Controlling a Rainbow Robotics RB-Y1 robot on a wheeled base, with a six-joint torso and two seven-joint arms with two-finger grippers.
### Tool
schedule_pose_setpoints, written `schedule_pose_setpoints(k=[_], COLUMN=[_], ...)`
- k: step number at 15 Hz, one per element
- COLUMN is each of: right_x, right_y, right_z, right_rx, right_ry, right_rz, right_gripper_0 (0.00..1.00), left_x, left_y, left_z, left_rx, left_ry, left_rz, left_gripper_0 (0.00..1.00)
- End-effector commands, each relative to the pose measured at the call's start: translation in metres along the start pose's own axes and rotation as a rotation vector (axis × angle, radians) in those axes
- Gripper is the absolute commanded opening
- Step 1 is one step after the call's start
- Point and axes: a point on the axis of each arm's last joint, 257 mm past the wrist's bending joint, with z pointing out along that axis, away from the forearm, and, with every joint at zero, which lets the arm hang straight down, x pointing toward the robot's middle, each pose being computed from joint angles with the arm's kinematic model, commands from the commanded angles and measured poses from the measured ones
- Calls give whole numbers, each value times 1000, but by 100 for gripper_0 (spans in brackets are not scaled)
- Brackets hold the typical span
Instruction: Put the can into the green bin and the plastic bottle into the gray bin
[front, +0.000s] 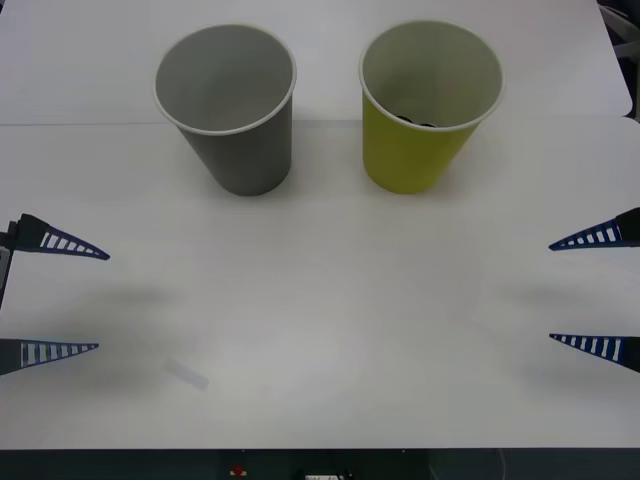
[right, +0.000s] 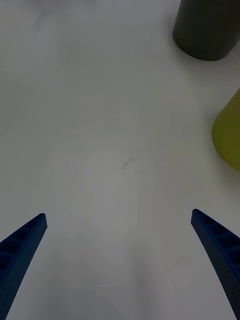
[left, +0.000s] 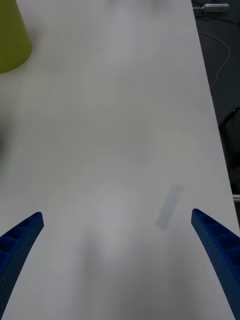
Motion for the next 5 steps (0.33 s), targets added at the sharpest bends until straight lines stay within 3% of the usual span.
schedule_pose_setpoints(k=[1, 5], right_x=[0, 0], right_y=[0, 0], right_z=[0, 0], right_rx=[0, 0], right_ry=[0, 0], right_rz=[0, 0], right_gripper_0=[100, 100], left_x=[5, 8], left_y=[1, 2], left_z=[-1, -2], left_rx=[-2, -6], left_ry=[18, 29], left_rz=[6, 8], left_gripper_0=[100, 100])
